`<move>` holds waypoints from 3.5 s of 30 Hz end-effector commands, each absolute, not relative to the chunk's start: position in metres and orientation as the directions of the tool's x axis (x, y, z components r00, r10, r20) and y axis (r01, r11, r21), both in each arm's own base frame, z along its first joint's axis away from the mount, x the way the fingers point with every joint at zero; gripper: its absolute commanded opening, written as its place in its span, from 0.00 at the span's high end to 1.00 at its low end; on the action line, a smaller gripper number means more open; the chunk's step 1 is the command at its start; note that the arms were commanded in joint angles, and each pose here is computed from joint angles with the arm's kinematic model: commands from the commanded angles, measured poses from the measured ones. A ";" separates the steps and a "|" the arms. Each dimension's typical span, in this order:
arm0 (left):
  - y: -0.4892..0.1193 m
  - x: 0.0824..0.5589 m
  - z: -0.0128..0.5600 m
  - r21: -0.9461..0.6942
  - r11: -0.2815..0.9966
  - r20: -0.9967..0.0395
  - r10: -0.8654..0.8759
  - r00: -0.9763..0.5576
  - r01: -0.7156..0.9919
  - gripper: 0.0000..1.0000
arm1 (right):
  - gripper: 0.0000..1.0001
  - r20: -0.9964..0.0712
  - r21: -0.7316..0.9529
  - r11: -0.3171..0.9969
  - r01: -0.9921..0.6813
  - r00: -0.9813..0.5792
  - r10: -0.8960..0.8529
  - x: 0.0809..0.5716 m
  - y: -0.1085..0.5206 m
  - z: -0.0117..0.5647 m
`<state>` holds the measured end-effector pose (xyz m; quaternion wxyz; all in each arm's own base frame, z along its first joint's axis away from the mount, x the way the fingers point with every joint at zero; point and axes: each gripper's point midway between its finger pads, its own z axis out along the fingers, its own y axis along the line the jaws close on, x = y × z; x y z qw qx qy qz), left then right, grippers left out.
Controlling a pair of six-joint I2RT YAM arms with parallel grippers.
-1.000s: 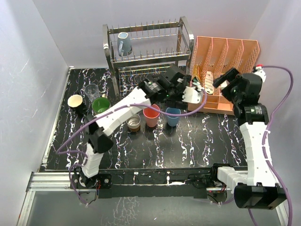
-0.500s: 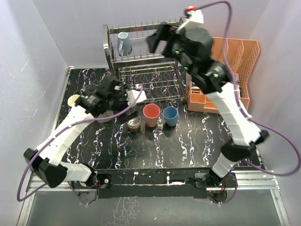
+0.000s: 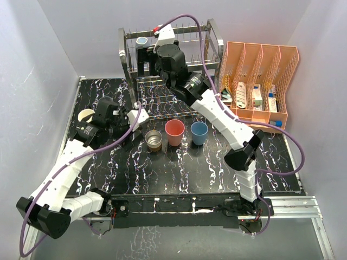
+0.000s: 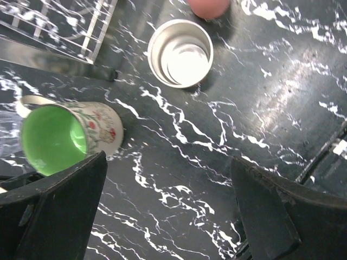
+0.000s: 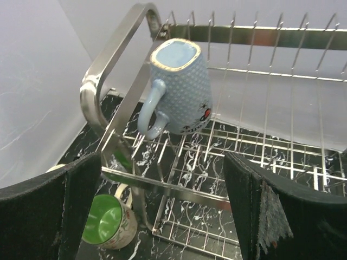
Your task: Unload the cups from the dish rack
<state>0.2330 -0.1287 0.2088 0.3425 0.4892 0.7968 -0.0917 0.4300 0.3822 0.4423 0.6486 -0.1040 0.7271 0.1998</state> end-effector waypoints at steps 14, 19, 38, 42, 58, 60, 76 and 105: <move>-0.182 0.404 0.516 0.257 0.839 -0.965 0.247 0.085 0.480 0.32 | 0.02 -0.939 0.317 0.912 -0.261 0.050 0.341 0.330 0.216 0.517; -0.185 0.445 0.508 0.209 0.891 -0.977 0.207 0.050 0.403 0.42 | 0.02 -0.935 0.351 0.911 -0.215 -0.035 0.352 0.313 0.197 0.464; -0.161 0.489 0.455 0.176 0.937 -0.964 0.226 -0.140 0.302 0.52 | 0.02 -0.922 0.384 0.906 -0.178 -0.126 0.365 0.298 0.187 0.412; -0.151 0.490 0.428 0.137 0.926 -0.946 0.228 -0.229 0.352 0.54 | 0.02 -0.921 0.387 0.905 -0.178 -0.126 0.369 0.298 0.186 0.412; -0.171 0.489 0.412 0.087 0.855 -0.939 0.241 -0.244 0.511 0.64 | 0.02 -0.916 0.396 0.903 -0.167 -0.142 0.375 0.297 0.186 0.405; -0.171 0.490 0.406 0.093 0.854 -0.934 0.253 -0.254 0.512 0.64 | 0.02 -0.916 0.396 0.903 -0.166 -0.141 0.376 0.297 0.186 0.405; -0.162 0.512 0.386 0.121 0.884 -0.918 0.273 -0.288 0.452 0.83 | 0.02 -0.908 0.416 0.895 -0.160 -0.123 0.400 0.292 0.179 0.410; -0.220 0.462 0.528 -0.024 0.741 -0.991 -0.106 0.081 0.671 1.00 | 0.03 -0.882 0.470 0.873 -0.129 -0.092 0.462 0.283 0.163 0.412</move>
